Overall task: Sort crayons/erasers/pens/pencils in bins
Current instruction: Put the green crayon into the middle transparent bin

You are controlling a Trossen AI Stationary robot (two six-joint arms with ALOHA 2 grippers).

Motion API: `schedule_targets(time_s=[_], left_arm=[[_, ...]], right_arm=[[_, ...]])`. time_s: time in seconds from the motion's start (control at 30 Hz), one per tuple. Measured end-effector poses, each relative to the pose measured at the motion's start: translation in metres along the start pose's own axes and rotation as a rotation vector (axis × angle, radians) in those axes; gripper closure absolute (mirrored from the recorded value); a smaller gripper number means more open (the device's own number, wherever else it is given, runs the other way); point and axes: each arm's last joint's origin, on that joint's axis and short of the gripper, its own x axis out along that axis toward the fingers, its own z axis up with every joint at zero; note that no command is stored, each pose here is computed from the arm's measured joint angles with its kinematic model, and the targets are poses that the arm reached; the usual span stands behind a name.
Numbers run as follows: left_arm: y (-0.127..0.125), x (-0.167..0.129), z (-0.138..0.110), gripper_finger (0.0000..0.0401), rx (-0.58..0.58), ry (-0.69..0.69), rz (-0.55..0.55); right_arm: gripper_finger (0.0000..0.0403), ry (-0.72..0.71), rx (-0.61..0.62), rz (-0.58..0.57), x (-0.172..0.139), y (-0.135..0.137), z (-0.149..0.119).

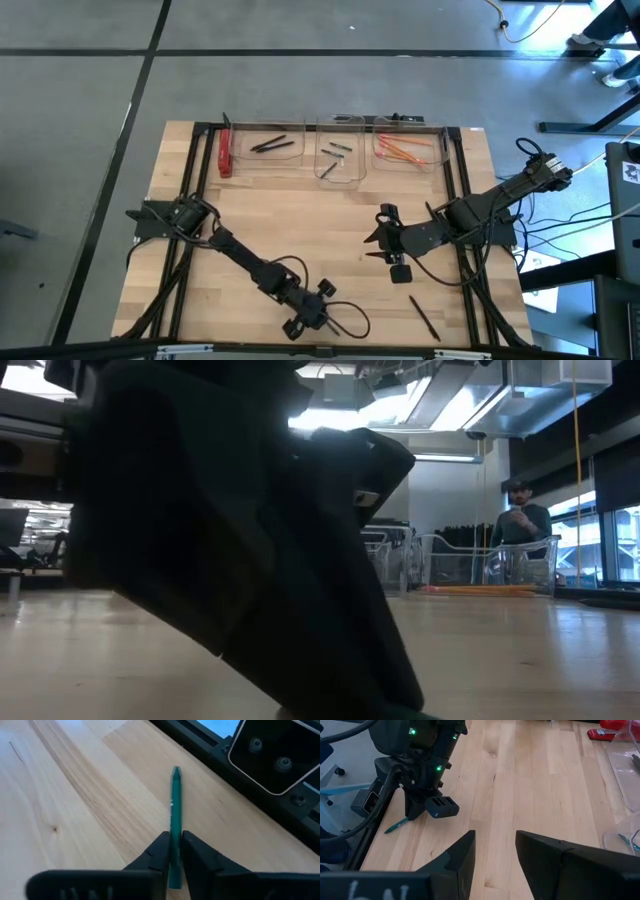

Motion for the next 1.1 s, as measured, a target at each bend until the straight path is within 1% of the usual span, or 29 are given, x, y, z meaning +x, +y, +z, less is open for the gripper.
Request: schedule_targets(time_s=[0.1, 0.17, 0.5, 0.73, 0.87, 1.1], left_arm=[[-0.002, 0.0, -0.001, 0.0386, 0.003, 0.011, -0.001], [-0.002, 0.0, -0.001, 0.0394, -0.015, 0.018, -0.002], [-0.002, -0.003, 0.001, 0.0397, -0.163, 0.007, -0.006], [0.001, -0.015, 0.005, 0.0396, -0.193, 0.018, -0.013], [0.008, -0.024, 0.011, 0.0398, -0.265, -0.001, -0.002], [0.026, -0.048, 0.019, 0.0393, -0.325, -0.005, 0.055]], right_arm=[[0.026, 0.0, 0.002, 0.0, 0.0, 0.0, 0.0], [0.026, 0.001, 0.002, 0.0, 0.0, 0.0, 0.0], [0.026, 0.005, 0.001, -0.001, 0.0, 0.0, -0.001], [0.026, 0.016, -0.009, -0.004, 0.0, 0.0, -0.002], [0.026, 0.019, -0.038, -0.004, 0.0, 0.0, -0.002], [0.026, 0.024, -0.075, -0.004, 0.0, 0.0, -0.002]])
